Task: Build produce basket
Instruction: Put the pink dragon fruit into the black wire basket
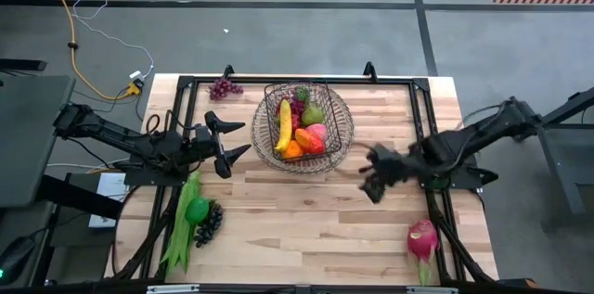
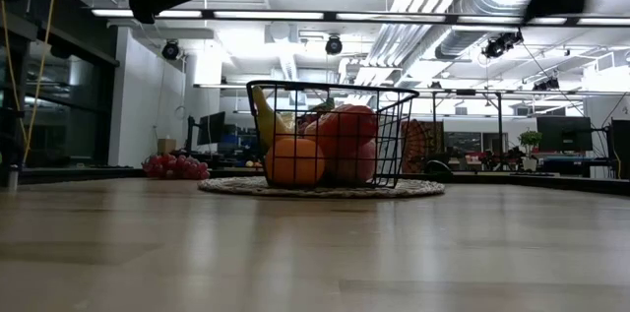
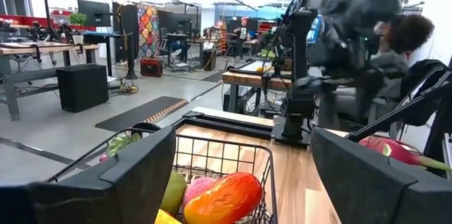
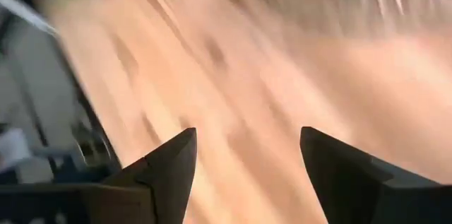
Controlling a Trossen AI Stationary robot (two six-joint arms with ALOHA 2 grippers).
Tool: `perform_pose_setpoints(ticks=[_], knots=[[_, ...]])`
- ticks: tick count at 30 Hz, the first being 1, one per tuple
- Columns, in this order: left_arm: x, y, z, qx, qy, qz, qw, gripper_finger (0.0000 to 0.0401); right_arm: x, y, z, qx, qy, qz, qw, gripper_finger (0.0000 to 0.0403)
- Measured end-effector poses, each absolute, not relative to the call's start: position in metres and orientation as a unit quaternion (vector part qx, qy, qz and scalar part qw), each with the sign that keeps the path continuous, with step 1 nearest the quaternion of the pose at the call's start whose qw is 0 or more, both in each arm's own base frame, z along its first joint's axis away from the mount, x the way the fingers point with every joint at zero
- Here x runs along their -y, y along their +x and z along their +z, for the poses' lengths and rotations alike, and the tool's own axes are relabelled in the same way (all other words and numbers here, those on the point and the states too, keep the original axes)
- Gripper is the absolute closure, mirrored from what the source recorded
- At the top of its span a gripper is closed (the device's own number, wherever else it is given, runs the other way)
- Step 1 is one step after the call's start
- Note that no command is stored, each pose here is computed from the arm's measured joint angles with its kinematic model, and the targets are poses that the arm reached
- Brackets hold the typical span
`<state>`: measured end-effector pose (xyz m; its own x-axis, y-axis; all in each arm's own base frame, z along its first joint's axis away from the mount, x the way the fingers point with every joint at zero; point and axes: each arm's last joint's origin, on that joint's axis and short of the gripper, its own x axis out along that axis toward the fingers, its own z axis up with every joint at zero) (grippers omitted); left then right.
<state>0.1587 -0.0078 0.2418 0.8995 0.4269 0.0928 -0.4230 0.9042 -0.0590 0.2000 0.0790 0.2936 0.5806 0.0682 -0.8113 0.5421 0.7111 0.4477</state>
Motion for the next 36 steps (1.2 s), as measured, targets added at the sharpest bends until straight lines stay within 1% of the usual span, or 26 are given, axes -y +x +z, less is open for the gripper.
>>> perform_pose_setpoints(ticks=[4,7,9,13,19,22,28,32,36], knots=[[0.008,0.159,0.242,0.051,-0.019,0.218,0.974,0.0084,-0.122,0.188,0.295,-0.567,0.407,-0.217,0.682,0.0159],[0.008,0.159,0.242,0.051,-0.018,0.218,0.974,0.0084,-0.154,0.184,0.297,-0.631,0.437,-0.253,0.590,0.0159],[0.008,0.159,0.242,0.051,-0.018,0.218,0.974,0.0084,-0.174,0.185,0.296,-0.655,0.448,-0.277,0.542,0.0159],[0.008,0.159,0.241,0.050,-0.018,0.218,0.974,0.0084,-0.204,0.189,0.293,-0.695,0.450,-0.307,0.470,0.0159],[0.008,0.159,0.242,0.050,-0.018,0.218,0.974,0.0084,-0.237,0.196,0.273,-0.737,0.445,-0.350,0.369,0.0159],[0.008,0.159,0.242,0.051,-0.018,0.218,0.974,0.0084,-0.252,0.198,0.256,-0.749,0.438,-0.362,0.340,0.0159],[0.008,0.159,0.242,0.051,-0.018,0.218,0.974,0.0084,-0.277,0.206,0.232,-0.748,0.453,-0.355,0.331,0.0159],[0.008,0.159,0.242,0.051,-0.018,0.218,0.974,0.0084,-0.281,0.203,0.219,-0.746,0.432,-0.391,0.323,0.0159],[0.008,0.159,0.242,0.051,-0.018,0.218,0.974,0.0084,-0.280,0.199,0.208,-0.758,0.396,-0.435,0.283,0.0159]])
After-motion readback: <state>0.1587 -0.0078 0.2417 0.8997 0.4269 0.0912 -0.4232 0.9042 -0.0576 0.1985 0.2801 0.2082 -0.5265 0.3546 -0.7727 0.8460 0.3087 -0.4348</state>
